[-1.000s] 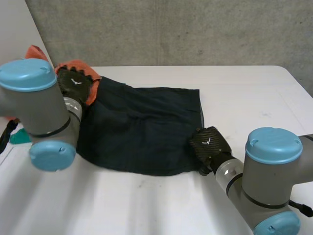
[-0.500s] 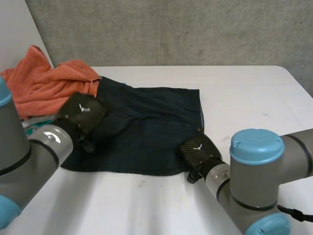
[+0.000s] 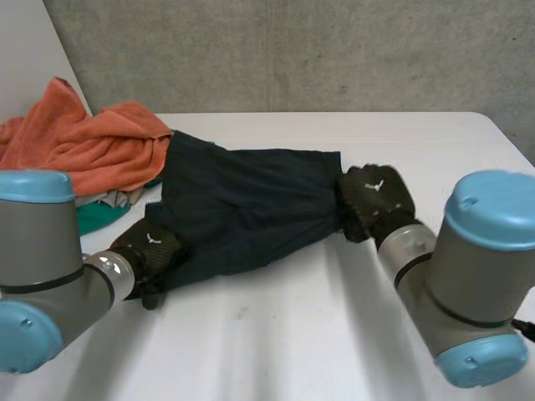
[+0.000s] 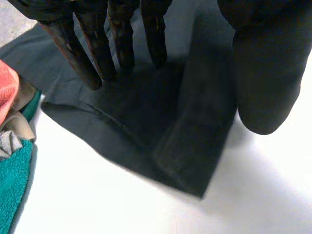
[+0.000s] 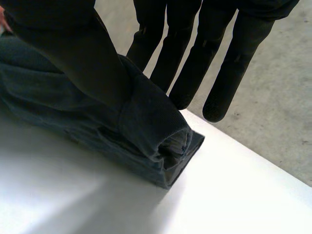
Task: Fold the laundry.
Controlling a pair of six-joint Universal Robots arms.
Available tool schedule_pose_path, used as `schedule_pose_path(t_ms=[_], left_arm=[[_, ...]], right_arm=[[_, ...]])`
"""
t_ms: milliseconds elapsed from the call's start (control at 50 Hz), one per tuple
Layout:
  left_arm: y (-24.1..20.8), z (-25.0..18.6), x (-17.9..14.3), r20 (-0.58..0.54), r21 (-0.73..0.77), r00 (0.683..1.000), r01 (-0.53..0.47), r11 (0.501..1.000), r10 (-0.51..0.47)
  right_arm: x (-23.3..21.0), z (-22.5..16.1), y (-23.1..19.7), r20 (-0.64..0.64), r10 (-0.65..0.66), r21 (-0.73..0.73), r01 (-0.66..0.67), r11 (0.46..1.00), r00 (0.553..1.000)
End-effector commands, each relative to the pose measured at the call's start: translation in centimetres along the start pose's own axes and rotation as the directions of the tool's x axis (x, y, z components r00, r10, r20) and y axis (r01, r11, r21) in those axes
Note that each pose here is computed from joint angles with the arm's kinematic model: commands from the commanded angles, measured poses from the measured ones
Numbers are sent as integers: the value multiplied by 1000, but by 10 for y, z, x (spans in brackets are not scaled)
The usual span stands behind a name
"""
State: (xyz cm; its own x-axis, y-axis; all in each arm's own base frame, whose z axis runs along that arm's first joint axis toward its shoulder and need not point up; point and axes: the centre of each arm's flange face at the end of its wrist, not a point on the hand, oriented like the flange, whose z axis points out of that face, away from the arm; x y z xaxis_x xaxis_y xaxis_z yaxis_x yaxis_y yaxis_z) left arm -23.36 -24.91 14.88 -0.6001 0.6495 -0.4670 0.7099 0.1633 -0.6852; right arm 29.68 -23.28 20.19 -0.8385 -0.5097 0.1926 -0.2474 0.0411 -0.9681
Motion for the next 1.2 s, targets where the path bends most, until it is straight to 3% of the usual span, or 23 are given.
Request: schedule_pose_path(t_ms=[20, 180, 280, 360, 400, 460, 540, 600, 660, 800, 920, 1020, 1200], left_arm=[[5, 26, -4, 59, -3, 998, -22, 1000, 22], [-7, 21, -12, 121, 35, 993, -3, 999, -1], [-38, -27, -14, 110, 125, 993, 22, 992, -36], [-57, -82, -11, 75, 139, 996, 46, 989, -57], [-58, -117, 0, 9, 85, 999, 44, 995, -45], [-53, -151, 19, -116, -1, 993, 24, 1000, -24], [-46, -172, 41, -256, -68, 967, -29, 997, 11], [-47, -170, 47, -276, -54, 961, -50, 997, 33], [-47, -147, 47, -260, -60, 965, -63, 996, 45], [-77, -61, 14, -45, 56, 998, -49, 997, 51], [-110, 14, -28, 147, 182, 989, -38, 983, 11], [-119, 59, -45, 217, 207, 976, -24, 978, -22], [-121, 112, -42, 238, 246, 968, 18, 969, -78]], right_arm=[[8, 5, -2, -14, 50, -51, -51, 997, 999], [11, 1, 1, 2, 3, -127, -3, 992, 1000], [13, -17, -7, 87, -179, -199, 193, 961, 980], [20, -42, -22, 198, -363, -233, 403, 885, 911], [24, -60, -26, 298, -436, -263, 512, 818, 849], [29, -84, -25, 448, -465, -303, 619, 725, 764], [33, -101, -21, 569, -432, -345, 680, 647, 700], [36, -98, -20, 559, -424, -356, 668, 653, 712], [38, -82, -14, 507, -419, -364, 628, 688, 753], [46, -31, 1, 365, -434, -360, 554, 750, 824], [56, 35, -2, 126, -449, -263, 467, 844, 884], [61, 87, -1, -34, -431, -114, 425, 898, 902], [47, 161, 23, -139, -427, 59, 438, 897, 894]])
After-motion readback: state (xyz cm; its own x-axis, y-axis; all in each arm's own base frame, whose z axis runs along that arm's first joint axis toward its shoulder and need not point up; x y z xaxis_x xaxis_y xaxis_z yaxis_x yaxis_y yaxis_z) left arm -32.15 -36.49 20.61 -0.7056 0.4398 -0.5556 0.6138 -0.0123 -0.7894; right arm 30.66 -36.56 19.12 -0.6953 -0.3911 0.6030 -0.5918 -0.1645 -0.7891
